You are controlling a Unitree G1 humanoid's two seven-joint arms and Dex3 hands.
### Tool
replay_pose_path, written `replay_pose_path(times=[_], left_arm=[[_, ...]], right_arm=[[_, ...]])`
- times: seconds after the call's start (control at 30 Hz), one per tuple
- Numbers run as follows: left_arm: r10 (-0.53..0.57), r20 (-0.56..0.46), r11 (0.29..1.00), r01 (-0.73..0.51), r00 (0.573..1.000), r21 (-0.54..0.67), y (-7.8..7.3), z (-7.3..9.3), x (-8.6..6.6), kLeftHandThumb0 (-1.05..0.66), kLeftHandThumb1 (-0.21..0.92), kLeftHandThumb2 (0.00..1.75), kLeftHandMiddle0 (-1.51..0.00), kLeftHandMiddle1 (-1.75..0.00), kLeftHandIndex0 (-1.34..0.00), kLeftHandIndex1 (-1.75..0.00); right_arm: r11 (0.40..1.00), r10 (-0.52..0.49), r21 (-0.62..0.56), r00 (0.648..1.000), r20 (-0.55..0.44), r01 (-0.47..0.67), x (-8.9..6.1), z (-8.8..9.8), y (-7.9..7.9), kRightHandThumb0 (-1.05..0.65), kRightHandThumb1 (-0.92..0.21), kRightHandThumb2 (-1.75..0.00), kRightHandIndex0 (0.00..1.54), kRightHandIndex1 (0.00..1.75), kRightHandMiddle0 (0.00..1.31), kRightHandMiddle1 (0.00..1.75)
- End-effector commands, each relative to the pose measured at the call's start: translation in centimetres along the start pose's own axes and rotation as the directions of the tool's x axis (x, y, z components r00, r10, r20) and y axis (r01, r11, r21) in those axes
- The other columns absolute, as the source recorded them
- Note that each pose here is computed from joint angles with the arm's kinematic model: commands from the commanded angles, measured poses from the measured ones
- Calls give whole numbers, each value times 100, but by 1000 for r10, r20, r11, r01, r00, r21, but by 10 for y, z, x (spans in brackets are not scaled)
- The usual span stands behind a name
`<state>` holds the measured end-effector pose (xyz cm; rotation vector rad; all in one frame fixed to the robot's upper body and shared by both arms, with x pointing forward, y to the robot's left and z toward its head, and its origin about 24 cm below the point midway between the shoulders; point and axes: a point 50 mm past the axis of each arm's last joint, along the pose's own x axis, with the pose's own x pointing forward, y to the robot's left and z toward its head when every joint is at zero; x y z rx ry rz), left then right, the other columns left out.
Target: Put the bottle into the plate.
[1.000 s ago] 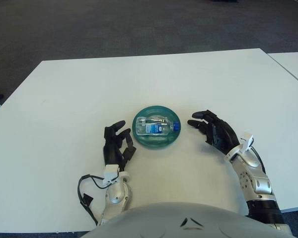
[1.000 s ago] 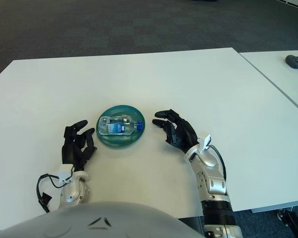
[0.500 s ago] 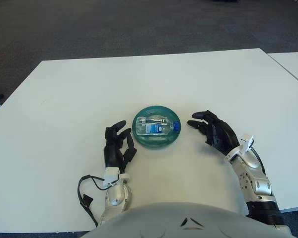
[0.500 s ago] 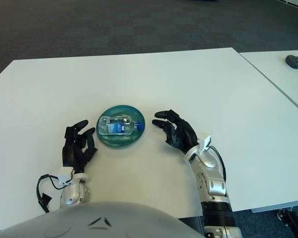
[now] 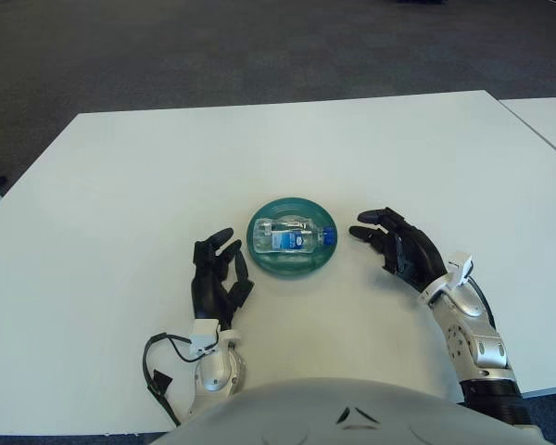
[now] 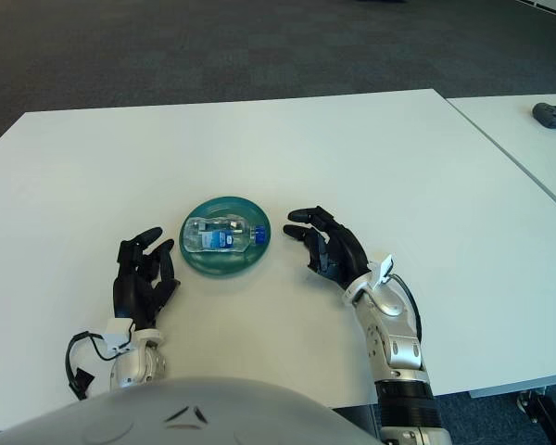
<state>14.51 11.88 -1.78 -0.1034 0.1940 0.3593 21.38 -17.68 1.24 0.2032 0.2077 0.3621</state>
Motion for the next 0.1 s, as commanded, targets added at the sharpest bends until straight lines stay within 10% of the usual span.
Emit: replay_pose_path(times=[0.0,0.07], left_arm=[[42,-51,998,-44,998,-37,-7,-7,-2,-50,82,70,-40,-57,-23,-108],[46,-44,998,-48,998,-39,-7,-7,-2,-50,82,69,-40,-56,-23,-108]], right_arm=[[1000,-17,22,996,-85,19,-5,-16,0,-45,-62,-101,41,77,30,106],[1000,-17,22,996,-85,19,-5,-16,0,-45,-62,-101,41,77,30,106]])
